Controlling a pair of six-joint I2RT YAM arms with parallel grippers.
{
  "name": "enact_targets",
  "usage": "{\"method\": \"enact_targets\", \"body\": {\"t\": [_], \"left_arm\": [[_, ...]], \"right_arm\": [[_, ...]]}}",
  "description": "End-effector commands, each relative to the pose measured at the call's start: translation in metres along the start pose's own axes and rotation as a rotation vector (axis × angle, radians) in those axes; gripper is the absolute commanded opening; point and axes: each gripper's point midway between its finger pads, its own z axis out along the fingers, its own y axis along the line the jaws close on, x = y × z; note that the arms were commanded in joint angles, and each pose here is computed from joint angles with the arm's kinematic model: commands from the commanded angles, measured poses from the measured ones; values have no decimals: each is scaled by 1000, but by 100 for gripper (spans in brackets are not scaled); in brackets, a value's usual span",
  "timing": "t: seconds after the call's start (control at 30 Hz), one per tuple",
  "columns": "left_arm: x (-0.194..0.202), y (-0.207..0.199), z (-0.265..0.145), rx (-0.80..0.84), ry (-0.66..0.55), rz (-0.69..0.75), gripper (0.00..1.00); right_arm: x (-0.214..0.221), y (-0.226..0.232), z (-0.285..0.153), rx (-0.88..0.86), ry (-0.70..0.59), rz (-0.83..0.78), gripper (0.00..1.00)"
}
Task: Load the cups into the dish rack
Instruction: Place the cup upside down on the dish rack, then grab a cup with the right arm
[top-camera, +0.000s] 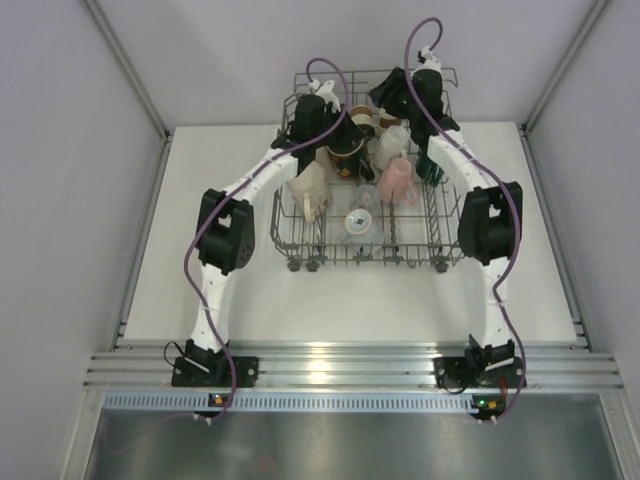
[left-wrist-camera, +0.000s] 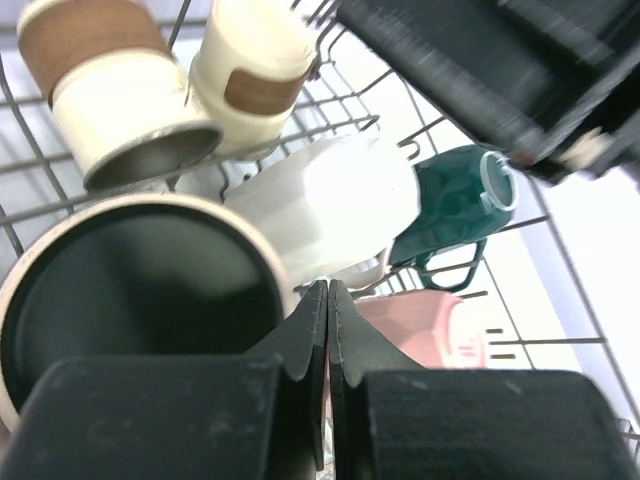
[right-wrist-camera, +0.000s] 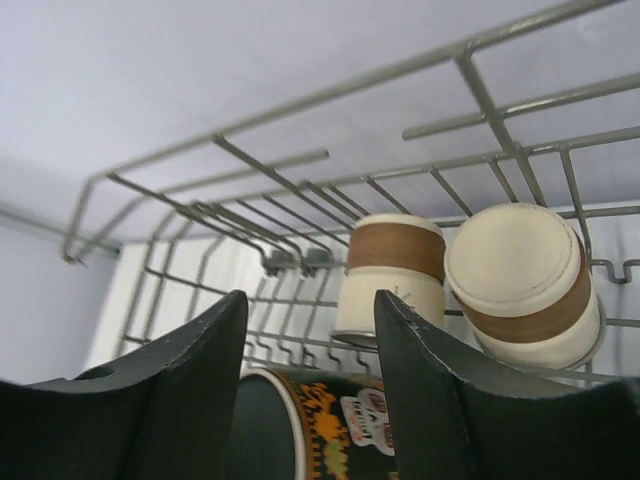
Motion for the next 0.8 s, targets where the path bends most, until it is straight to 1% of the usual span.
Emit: {"method": "enact_targets", "body": {"t": [0.0,0.03,0.07,0.1,0.13,0.2,0.23,0.3,0.33,0.37,0.4,0.43,0.5,0.57,0.6,0.77], "left_arm": [[-74,-54,-38,93,-177,69,1],[-83,-50,-43,76,-198,65,2],[-88,-51,-46,71,-210,67,4],[-96,-53,-54,65,-226,65,13],[-102,-50,-59,54,-236,67,18],[-109,-49,-68,40,-243,75,28],[-110,-44,-78,5,-227,88,31],[-117,-30,-90,-81,-235,113,34],[-117,-21,-103,-139,-212,144,35],[-121,-11,-111,-205,-224,157,37],[-122,-4,-120,-252,-219,174,39],[-123,7,-129,-308,-216,207,43],[-125,22,-153,-424,-219,223,46],[-122,34,-168,-465,-204,234,50],[-123,39,-173,-467,-199,227,51],[-98,56,-177,-442,-91,166,52]], "right_arm": [[-81,39,-29,-14,-194,194,54],[-79,38,-31,9,-170,224,52],[-80,31,-29,52,-188,270,50],[-76,32,-28,73,-180,289,51],[-77,35,-28,85,-186,309,50],[-63,34,-21,120,-172,347,50],[-61,37,-19,127,-176,389,49],[-49,32,-12,160,-162,416,47],[-49,34,-11,168,-168,443,47],[-45,31,-9,186,-172,454,47],[-42,34,-8,186,-175,458,47],[-42,37,-7,182,-176,462,47],[-38,41,-7,196,-183,438,47],[-33,39,-8,228,-186,424,47],[-29,40,-9,237,-182,423,47],[-3,28,-6,305,-160,459,46]]}}
